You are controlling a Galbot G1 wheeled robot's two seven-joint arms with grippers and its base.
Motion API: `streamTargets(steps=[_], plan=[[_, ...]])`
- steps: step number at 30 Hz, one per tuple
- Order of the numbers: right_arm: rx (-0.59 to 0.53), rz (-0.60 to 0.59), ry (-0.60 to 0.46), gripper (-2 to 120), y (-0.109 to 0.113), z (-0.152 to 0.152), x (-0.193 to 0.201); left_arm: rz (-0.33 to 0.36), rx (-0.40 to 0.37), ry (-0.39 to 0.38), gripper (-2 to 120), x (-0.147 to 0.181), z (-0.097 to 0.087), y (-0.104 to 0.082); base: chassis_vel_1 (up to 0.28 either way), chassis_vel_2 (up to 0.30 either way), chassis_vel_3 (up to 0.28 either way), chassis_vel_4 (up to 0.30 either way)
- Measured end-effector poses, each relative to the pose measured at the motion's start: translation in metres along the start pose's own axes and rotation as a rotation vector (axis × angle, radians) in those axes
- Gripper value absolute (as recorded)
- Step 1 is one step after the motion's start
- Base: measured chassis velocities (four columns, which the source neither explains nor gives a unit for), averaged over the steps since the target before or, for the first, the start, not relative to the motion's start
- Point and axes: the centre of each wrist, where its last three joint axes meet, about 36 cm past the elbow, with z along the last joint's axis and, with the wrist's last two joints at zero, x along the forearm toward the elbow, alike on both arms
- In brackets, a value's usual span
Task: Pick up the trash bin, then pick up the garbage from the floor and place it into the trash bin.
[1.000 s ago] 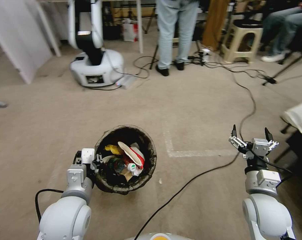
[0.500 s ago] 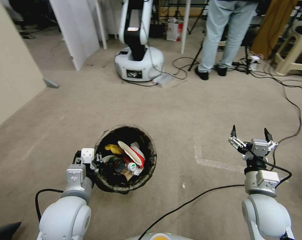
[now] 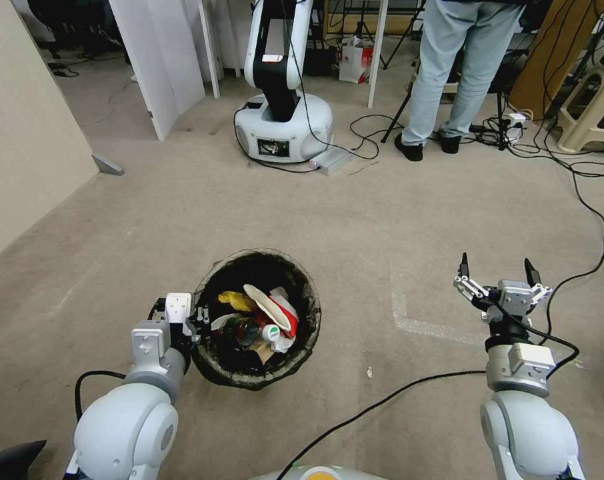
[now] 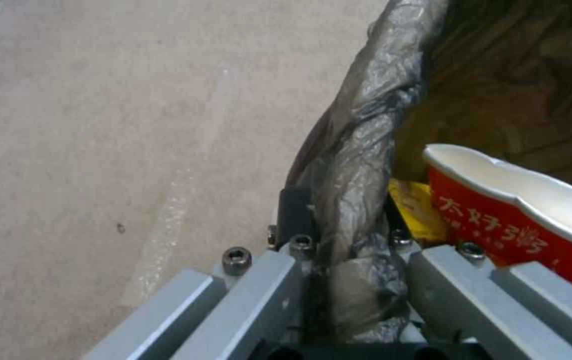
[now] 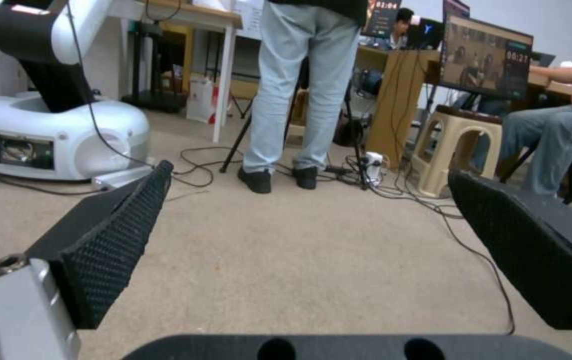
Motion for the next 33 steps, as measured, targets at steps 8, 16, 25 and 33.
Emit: streamTargets(steps=[8,16,25,33], plan=[[0.004,0.001,0.001,100,-0.001,0.001,0.002,-0.001,0.035,0.064,0,-0.013,0.014,-0.002,0.000,0.000,0.000,0.000],[0.005,0.004,0.003,100,-0.001,0.003,0.002,-0.047,0.064,0.139,0,-0.033,0.029,0.005,0.000,0.000,0.000,0.000],[0.005,0.008,0.007,100,0.002,0.005,0.003,-0.073,0.092,0.200,0,-0.050,0.046,0.008,0.000,0.000,0.000,0.000],[0.011,0.008,0.009,100,0.001,0.005,0.003,-0.081,0.109,0.215,0,-0.058,0.051,0.010,0.000,0.000,0.000,0.000]])
